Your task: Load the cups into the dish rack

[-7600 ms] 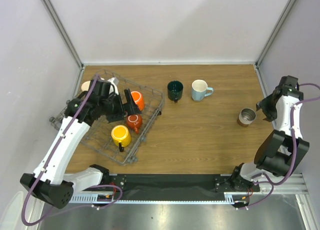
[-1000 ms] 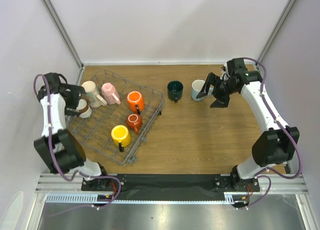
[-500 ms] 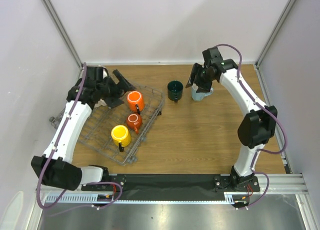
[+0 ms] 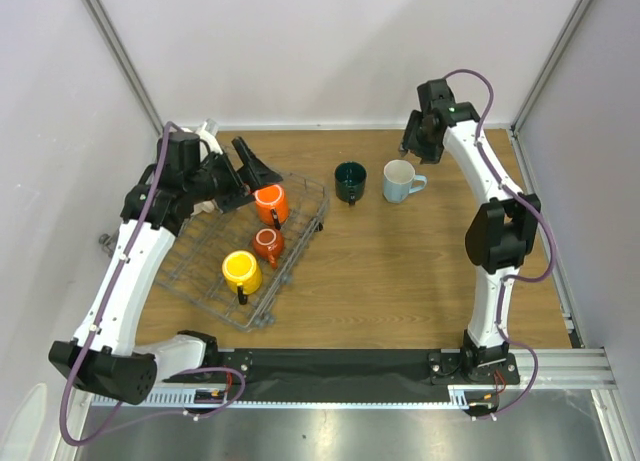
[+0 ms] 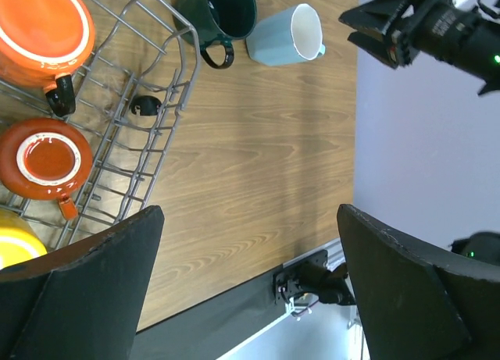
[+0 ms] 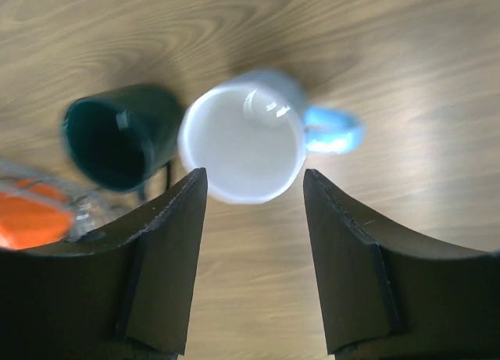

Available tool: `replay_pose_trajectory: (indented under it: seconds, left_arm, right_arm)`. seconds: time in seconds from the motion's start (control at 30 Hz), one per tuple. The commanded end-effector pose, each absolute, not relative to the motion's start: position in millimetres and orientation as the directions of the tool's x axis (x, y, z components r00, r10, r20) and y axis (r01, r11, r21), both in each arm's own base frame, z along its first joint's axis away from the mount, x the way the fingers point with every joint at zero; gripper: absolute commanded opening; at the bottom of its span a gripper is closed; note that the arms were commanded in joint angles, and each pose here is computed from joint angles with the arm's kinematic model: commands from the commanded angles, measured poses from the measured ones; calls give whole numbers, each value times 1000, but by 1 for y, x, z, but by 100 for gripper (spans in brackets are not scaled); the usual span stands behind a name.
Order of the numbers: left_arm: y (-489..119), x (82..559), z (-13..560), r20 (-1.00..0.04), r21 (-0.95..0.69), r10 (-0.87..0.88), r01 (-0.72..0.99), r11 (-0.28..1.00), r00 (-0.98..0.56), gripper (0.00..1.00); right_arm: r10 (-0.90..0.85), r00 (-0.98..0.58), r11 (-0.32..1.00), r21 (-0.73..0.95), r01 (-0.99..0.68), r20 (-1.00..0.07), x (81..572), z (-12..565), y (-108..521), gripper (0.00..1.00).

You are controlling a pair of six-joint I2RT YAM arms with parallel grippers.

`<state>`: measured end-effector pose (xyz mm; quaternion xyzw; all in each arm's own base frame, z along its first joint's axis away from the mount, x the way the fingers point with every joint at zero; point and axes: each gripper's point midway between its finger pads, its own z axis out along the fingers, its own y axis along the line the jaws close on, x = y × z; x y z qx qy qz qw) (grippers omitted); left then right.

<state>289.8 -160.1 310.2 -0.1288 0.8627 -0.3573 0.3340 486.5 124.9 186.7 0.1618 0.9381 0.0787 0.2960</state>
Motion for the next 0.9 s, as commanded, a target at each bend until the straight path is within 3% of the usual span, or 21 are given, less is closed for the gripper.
replay_pose_trajectory:
  seconds: [0.0, 0.13, 0.63, 0.87]
  left_arm:
    - [-166, 287, 317, -518, -704, -421, 92, 704, -744, 99]
    - [-168, 288, 313, -515, -702, -410, 96, 705, -753, 99]
    - [-170, 281, 310, -515, -703, -385, 120, 701, -766, 99]
    - [-169, 273, 302, -501, -705, -380, 112, 700, -777, 100]
  right_arm:
    - [183, -769, 983, 124, 135, -613, 503, 193, 110, 58]
    - [104, -764, 994, 53, 92, -637, 515, 185, 97, 58]
    - [35, -815, 996, 90, -21, -578, 528, 139, 106, 54]
    - [50, -841, 989, 141, -31, -539, 534, 118, 120, 44]
